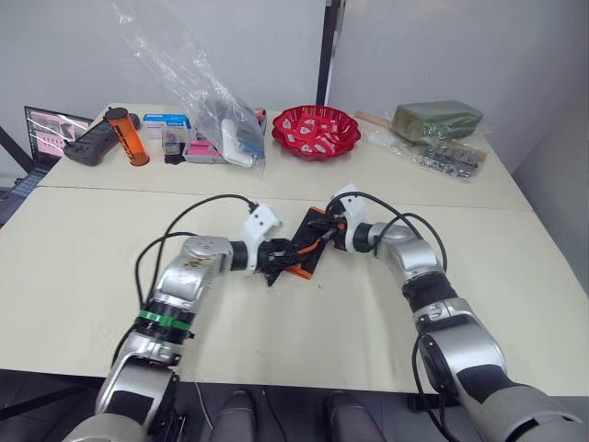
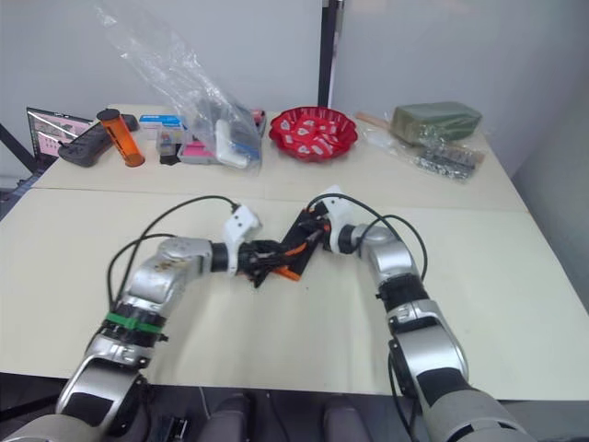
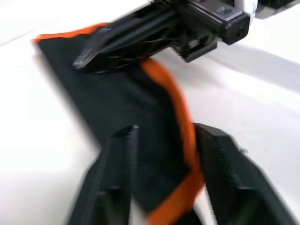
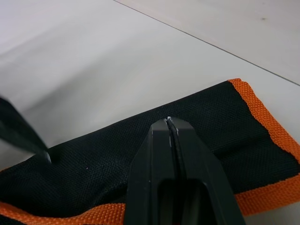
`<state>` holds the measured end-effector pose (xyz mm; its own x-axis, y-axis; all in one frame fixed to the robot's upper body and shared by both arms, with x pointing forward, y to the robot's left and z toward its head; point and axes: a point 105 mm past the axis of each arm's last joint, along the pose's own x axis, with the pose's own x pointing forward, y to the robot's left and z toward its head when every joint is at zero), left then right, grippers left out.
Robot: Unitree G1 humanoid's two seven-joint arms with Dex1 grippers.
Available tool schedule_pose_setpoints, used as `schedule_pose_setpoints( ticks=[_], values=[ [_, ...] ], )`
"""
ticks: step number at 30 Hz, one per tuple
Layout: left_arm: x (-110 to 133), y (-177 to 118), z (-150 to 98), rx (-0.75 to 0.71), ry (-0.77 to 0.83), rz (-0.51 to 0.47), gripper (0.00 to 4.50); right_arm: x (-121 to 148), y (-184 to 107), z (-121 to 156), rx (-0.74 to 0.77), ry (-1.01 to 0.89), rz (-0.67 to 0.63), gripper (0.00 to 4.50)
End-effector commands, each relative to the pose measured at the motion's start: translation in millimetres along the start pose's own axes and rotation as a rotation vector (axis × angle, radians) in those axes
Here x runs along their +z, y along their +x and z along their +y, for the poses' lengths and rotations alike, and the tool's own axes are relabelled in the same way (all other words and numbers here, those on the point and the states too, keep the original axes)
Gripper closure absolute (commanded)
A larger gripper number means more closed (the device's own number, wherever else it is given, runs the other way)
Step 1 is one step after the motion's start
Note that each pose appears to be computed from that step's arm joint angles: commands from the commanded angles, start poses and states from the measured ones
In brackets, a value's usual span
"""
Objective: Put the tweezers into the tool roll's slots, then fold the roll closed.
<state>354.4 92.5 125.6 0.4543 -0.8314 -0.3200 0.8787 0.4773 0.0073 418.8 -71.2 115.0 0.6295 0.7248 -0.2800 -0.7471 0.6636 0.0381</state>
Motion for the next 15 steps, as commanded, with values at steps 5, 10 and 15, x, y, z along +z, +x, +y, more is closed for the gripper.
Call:
schedule_pose_setpoints(
  ticks=[5, 10, 15],
  values=[
    [36.4, -21.0, 2.4, 0.012, 0.106, -0.178, 0.97, -32.5, -7.0, -0.7, 0.012, 0.029, 0.096, 4.50],
    [42.6, -2.4, 4.6, 0.024, 0.114, -0.215, 2.59, -34.0, -11.9, 3.9, 0.032, 0.022, 0.083, 4.50],
    [33.8, 29.1, -1.3, -0.020, 0.148, -0.185, 4.27, -28.5, -17.0, 2.8, 0.027, 0.009, 0.053, 4.50]
  ],
)
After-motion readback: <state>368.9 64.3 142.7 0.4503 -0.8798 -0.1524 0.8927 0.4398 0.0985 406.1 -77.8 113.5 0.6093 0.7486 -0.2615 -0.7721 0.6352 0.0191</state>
